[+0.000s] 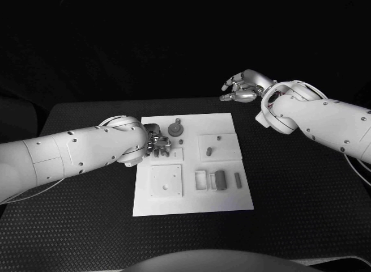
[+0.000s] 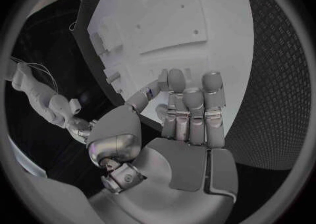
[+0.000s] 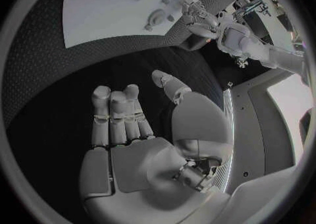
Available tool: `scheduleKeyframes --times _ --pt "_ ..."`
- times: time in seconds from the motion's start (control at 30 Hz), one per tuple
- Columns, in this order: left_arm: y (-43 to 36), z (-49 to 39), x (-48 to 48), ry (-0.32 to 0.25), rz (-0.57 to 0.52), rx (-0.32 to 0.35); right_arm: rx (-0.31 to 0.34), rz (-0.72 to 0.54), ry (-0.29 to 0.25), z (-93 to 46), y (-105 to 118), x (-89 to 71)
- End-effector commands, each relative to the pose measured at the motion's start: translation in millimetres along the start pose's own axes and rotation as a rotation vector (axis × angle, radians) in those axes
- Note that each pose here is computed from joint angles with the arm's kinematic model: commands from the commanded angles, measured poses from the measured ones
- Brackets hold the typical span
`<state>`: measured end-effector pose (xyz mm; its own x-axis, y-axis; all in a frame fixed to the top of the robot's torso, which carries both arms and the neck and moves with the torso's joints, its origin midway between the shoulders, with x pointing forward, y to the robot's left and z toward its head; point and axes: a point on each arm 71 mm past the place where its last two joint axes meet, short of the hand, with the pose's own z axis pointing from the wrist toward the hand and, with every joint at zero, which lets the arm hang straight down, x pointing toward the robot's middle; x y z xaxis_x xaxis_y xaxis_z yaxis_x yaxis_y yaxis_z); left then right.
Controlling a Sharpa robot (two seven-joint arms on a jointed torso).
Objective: Assemble the parts on the task board
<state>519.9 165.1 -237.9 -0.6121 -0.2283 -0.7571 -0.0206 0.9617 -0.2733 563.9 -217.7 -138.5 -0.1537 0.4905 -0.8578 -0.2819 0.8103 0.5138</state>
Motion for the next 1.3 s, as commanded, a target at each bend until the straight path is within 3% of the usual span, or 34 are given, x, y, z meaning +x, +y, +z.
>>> scheduleKeyframes --times 0.03,0.5,1.3 --pt "-0.5 0.4 -1.5 -0.016 0.006 0.000 -0.009 0.002 0.012 0.1 1.1 0.9" --pt "-4.0 0.9 0.8 -0.006 0.012 0.007 -0.009 0.002 0.014 0.0 1.0 1.0" --pt "-3.4 1.7 7.6 -0.011 -0.001 0.000 -0.006 0.007 0.015 -0.3 -0.1 0.6"
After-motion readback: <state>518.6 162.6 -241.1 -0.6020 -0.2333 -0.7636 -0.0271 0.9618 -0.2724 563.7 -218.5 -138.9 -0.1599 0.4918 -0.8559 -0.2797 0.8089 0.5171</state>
